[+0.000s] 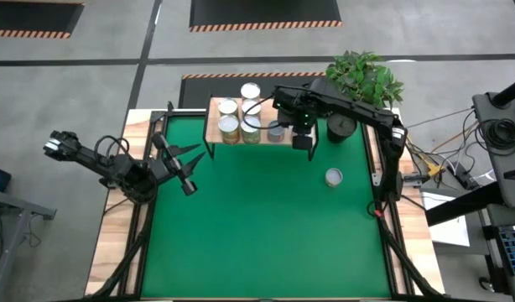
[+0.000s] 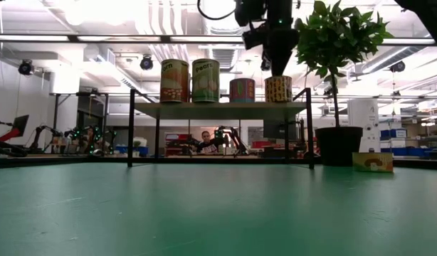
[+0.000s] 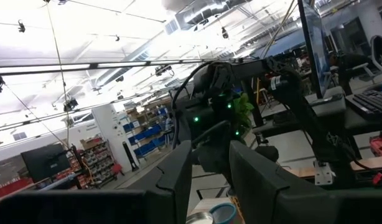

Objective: Pick and place cans onto a shelf
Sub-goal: Put the small canned beans on the shelf

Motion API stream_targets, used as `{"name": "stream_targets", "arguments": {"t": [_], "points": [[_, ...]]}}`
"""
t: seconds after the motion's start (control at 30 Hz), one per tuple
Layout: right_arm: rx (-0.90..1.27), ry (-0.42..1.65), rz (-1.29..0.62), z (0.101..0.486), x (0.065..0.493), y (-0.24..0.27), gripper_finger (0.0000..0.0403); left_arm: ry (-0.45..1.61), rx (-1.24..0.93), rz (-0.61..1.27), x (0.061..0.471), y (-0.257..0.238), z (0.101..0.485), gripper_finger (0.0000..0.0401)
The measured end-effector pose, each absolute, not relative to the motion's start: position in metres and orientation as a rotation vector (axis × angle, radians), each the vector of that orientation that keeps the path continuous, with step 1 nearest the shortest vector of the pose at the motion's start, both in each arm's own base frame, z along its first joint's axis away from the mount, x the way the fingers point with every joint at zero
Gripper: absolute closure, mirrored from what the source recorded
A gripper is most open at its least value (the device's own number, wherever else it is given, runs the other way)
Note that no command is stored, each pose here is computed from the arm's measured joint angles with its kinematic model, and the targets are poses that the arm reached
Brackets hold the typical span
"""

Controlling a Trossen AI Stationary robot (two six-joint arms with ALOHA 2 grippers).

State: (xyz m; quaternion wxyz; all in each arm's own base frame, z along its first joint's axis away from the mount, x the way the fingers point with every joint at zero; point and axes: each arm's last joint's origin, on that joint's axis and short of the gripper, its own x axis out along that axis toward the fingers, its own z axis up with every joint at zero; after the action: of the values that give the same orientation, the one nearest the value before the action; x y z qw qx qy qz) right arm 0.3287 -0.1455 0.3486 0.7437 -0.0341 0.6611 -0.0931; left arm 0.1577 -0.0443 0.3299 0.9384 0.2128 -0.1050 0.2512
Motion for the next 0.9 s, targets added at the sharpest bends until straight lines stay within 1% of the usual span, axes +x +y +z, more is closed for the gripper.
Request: {"name": "stream_targets", "arguments": {"t": [0.13, 0.2, 0.33, 0.47, 0.9], "points": [[-0.086, 1.429, -0.209, 0.345, 0.333, -0.147, 0.0394, -0.215, 0.434, 0.513, 0.158, -0.044, 0.330, 0.0310], [-0.081, 1.399, -0.243, 0.344, 0.335, -0.150, 0.0394, -0.215, 0.434, 0.513, 0.158, -0.044, 0.330, 0.0310], [0.013, 1.336, -0.367, 0.345, 0.337, -0.157, 0.0394, -0.215, 0.435, 0.513, 0.158, -0.044, 0.330, 0.0310], [0.097, 1.364, -0.430, 0.345, 0.331, -0.159, 0.0394, -0.215, 0.435, 0.513, 0.158, -0.044, 0.330, 0.0310], [0.146, 1.355, -0.466, 0.350, 0.327, -0.158, 0.0394, -0.217, 0.433, 0.514, 0.158, -0.044, 0.330, 0.0310]]}}
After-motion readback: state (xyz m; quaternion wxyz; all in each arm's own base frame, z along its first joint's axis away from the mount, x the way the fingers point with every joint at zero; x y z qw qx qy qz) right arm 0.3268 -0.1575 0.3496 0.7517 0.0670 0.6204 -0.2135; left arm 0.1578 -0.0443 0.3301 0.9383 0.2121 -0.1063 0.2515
